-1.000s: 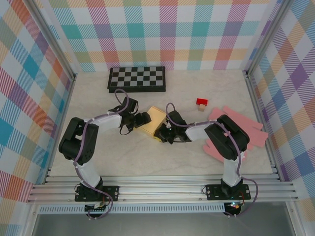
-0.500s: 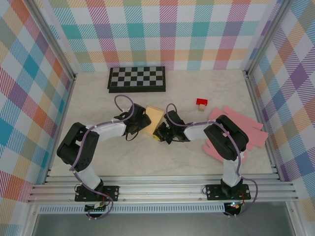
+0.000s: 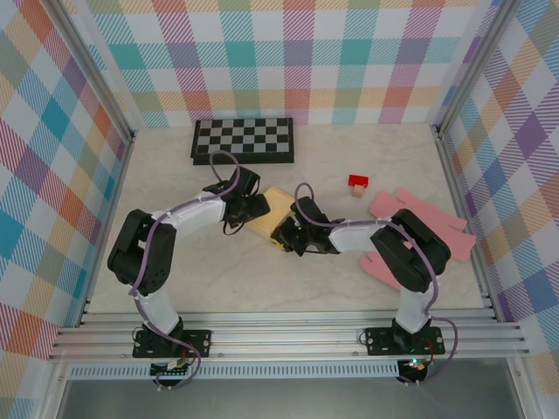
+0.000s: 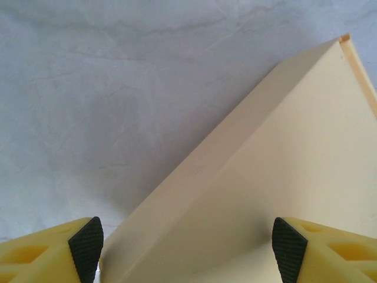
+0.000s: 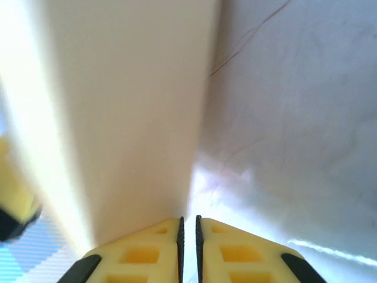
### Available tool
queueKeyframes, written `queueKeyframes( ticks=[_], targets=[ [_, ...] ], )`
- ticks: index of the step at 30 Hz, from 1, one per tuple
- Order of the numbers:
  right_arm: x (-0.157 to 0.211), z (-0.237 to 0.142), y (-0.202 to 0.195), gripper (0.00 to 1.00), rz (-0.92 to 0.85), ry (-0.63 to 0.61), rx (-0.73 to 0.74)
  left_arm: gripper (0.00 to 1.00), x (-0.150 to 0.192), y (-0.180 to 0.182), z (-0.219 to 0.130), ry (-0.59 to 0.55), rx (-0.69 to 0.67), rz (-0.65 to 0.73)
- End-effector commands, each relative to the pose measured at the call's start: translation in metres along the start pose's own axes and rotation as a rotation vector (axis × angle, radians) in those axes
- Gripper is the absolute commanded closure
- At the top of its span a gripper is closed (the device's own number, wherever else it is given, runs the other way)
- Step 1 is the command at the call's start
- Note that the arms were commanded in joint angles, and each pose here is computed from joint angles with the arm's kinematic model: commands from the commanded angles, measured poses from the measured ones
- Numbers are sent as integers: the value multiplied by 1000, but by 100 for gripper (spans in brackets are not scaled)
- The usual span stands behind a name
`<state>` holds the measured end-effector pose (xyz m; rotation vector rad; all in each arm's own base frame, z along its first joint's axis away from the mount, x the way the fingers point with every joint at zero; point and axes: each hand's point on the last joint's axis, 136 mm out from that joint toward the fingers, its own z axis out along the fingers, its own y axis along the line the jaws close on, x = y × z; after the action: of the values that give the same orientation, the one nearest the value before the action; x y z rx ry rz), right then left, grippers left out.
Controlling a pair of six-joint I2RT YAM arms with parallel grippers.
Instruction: Fold the paper box
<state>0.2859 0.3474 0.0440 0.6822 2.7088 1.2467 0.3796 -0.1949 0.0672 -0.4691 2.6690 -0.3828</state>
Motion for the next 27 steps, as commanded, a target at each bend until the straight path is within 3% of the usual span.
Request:
queueKeyframes(
  ticks=[1, 9, 13, 18, 27],
  targets=[
    [-3, -25, 3, 81, -86, -20, -1, 21, -2, 9, 1, 68, -23, 36],
    [-41, -92, 9, 72, -416, -126, 184, 16, -13, 42, -28, 17, -97, -59],
    [-86, -108, 25, 57, -663, -179, 289, 13, 21, 36, -44, 31, 37, -227],
    [-126, -83, 49, 48, -842, -115, 221, 7, 48, 2, -47, -22, 156, -250],
    [-151, -31, 58, 46, -877, -16, 150, 4, 33, -18, -6, -81, 201, -264]
  ],
)
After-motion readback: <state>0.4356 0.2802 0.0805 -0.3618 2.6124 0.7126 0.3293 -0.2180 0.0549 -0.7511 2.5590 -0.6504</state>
